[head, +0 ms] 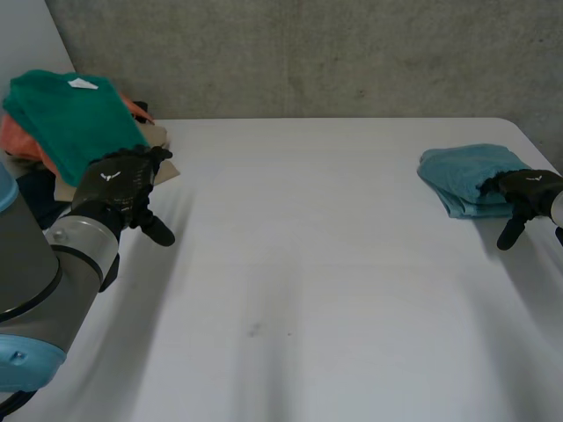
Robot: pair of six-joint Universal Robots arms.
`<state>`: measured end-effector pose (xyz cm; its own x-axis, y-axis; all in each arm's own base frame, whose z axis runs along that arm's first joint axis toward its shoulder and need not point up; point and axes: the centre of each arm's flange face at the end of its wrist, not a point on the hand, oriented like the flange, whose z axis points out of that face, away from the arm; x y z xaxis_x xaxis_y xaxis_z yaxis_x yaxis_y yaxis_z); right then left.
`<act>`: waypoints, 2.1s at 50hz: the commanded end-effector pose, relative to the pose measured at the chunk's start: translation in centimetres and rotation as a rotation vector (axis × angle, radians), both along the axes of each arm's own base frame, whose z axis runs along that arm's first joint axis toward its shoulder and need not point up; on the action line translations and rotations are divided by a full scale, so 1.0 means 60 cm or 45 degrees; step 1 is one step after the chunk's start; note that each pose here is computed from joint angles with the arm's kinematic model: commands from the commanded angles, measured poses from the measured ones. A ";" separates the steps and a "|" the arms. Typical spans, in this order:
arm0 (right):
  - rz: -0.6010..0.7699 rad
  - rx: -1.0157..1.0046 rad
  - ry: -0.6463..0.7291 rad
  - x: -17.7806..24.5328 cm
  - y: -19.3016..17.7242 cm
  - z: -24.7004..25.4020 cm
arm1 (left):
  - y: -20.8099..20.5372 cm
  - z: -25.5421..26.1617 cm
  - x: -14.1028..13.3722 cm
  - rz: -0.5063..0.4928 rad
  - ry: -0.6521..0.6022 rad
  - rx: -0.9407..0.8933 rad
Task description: Fold the laundry.
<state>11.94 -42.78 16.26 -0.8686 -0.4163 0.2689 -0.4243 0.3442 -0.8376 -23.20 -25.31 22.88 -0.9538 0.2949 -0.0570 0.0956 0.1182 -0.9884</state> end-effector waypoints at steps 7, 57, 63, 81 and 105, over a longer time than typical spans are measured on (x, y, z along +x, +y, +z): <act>-0.009 -0.031 -0.003 -0.003 0.014 0.039 | 0.000 0.001 0.000 0.001 0.000 -0.001; 0.206 -0.314 0.205 0.055 -0.061 -0.009 | -0.001 0.001 0.000 0.001 0.001 -0.003; 0.182 -0.421 0.210 0.053 -0.081 -0.016 | -0.001 0.001 0.000 -0.001 0.001 -0.003; 0.215 -0.443 0.209 0.074 -0.087 -0.044 | -0.001 0.001 0.000 -0.001 0.001 -0.003; -0.060 -0.494 -0.105 0.060 -0.125 -0.011 | -0.001 -0.001 0.000 -0.001 0.000 0.001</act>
<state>14.52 -51.16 19.20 -0.9561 -0.1521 0.2505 -0.2449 -0.0550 -0.9680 -23.19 -25.36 22.89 -0.9541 0.2940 -0.0569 0.0953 0.1177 -0.9885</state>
